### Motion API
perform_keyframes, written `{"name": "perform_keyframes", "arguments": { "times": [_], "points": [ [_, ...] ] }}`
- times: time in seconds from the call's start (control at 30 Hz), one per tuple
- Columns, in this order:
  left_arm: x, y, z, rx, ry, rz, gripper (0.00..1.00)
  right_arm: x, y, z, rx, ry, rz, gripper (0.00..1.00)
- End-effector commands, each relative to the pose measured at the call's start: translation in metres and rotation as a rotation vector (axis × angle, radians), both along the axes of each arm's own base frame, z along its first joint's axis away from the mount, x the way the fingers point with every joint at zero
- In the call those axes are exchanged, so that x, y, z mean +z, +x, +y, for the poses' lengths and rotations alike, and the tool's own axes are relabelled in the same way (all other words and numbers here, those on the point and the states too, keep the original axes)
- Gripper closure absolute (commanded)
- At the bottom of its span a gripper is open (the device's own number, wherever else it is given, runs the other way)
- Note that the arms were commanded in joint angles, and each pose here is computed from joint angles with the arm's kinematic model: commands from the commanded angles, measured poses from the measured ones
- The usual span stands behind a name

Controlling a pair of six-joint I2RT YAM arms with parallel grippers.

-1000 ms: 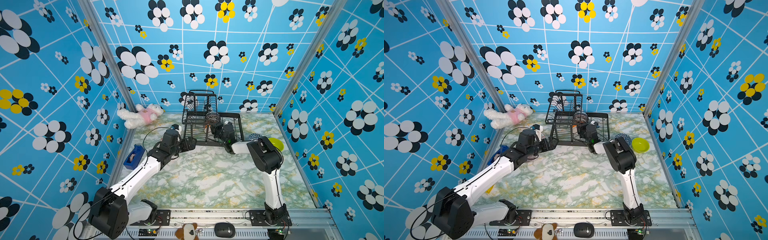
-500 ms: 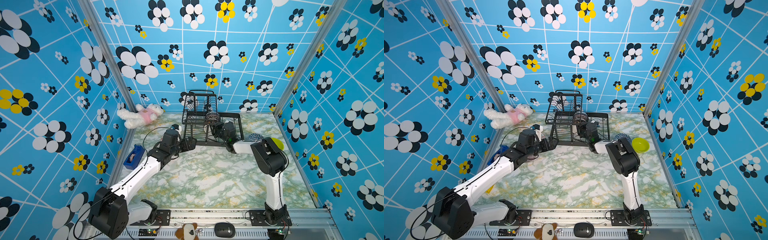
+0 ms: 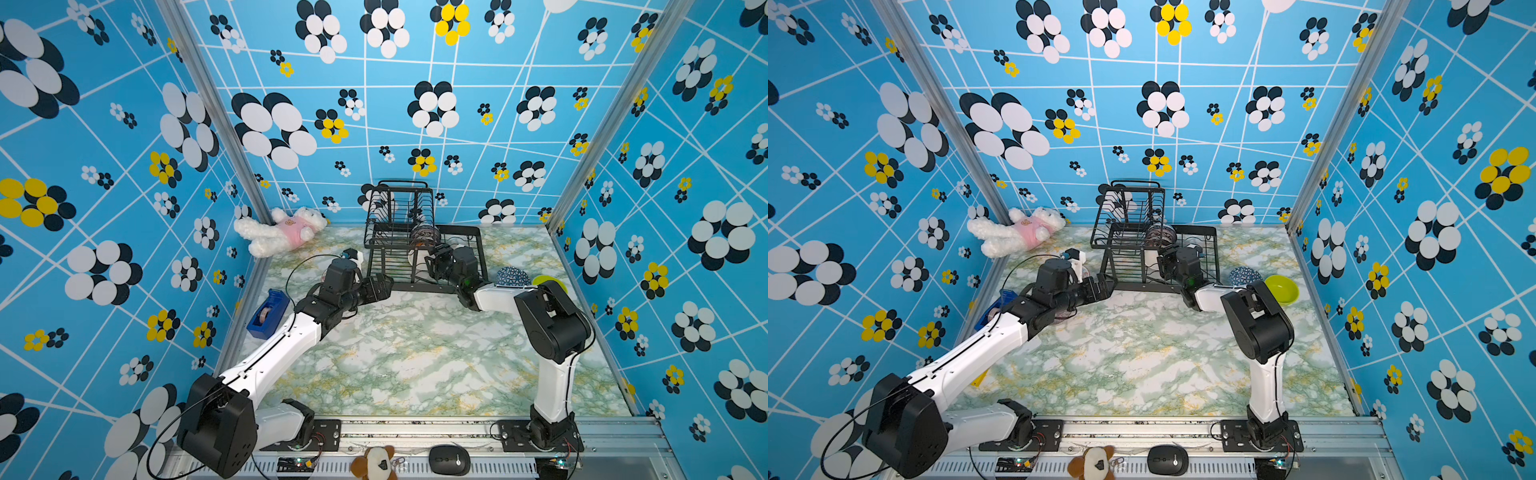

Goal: Load bowls into a dish rack
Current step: Place the bowl in the dish rack.

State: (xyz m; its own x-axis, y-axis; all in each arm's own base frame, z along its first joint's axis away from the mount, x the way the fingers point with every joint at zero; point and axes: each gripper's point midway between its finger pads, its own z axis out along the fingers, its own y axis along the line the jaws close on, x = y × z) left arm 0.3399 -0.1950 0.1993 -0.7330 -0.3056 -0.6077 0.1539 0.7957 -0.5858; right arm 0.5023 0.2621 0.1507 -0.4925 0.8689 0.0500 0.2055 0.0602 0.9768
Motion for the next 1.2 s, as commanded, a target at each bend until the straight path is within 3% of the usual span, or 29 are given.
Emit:
{"name": "perform_keyframes", "arguments": {
  "times": [0.0, 0.23, 0.47, 0.83, 0.97, 1.17],
  "points": [
    [-0.005, 0.002, 0.001, 0.001, -0.011, 0.007, 0.01, 0.012, -0.011, -0.007, 0.016, -0.025, -0.016, 0.31],
    [-0.007, 0.002, 0.001, 0.002, -0.001, 0.014, 0.01, 0.019, -0.032, -0.022, 0.037, -0.117, -0.016, 0.21],
    [-0.005, 0.0, -0.001, 0.005, 0.022, 0.001, 0.01, 0.029, -0.057, -0.052, 0.055, -0.337, -0.023, 0.01],
    [0.011, -0.013, -0.037, -0.043, 0.143, -0.132, 0.01, 0.026, -0.105, -0.152, -0.022, -0.839, 0.064, 0.0],
    [0.019, -0.02, -0.067, -0.099, 0.156, -0.192, 0.01, 0.019, -0.122, -0.201, -0.091, -0.935, 0.142, 0.01],
    [0.017, -0.029, -0.121, -0.21, 0.142, -0.211, 0.01, -0.006, -0.139, -0.275, -0.239, -0.968, 0.289, 0.01]
  ]
}}
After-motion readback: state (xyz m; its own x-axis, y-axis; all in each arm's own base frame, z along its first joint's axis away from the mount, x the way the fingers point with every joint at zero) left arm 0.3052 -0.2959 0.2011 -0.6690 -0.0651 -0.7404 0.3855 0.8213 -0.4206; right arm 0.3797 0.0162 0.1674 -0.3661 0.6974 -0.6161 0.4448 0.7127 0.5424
